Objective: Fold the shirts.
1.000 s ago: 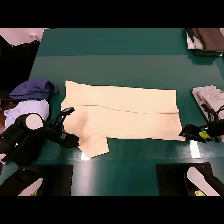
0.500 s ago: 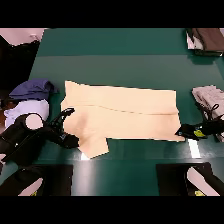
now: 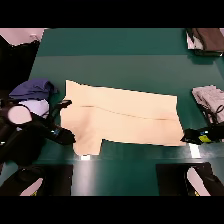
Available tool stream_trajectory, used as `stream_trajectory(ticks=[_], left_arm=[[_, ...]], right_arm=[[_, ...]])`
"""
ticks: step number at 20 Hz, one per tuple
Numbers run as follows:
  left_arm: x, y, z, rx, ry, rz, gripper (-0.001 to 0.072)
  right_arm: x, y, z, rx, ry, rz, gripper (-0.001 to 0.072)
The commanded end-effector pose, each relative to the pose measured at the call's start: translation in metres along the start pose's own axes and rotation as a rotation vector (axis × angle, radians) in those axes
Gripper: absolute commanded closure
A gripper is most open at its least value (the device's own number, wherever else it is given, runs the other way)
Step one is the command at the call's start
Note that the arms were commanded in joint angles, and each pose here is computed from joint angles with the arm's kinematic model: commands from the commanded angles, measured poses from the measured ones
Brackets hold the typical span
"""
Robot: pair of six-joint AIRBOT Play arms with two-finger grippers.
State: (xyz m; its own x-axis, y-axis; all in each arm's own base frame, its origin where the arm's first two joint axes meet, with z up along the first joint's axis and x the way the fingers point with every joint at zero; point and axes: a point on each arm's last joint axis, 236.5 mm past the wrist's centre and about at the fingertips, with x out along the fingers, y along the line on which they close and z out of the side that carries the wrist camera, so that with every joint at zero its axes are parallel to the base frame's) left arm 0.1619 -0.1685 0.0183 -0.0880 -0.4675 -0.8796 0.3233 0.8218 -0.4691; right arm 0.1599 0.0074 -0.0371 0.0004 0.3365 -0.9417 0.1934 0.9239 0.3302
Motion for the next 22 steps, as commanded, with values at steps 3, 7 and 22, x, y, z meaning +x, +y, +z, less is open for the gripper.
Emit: stream_trajectory(ticks=[3,7,22], left_arm=[[-0.067,-0.024,-0.017,0.012,-0.075,0.052,0.0685],[-0.100,-0.042,-0.008,0.046,-0.156,0.052,0.0686],[-0.041,0.070,0.172,0.134,-0.377,0.347,0.0684]], right_arm=[[-0.046,0.017,-0.011,0.038,-0.149,-0.033,0.0697],[-0.087,0.026,0.006,0.040,-0.249,-0.050,0.0698],[-0.046,0.044,0.150,-0.066,-0.185,-0.036,0.0698]])
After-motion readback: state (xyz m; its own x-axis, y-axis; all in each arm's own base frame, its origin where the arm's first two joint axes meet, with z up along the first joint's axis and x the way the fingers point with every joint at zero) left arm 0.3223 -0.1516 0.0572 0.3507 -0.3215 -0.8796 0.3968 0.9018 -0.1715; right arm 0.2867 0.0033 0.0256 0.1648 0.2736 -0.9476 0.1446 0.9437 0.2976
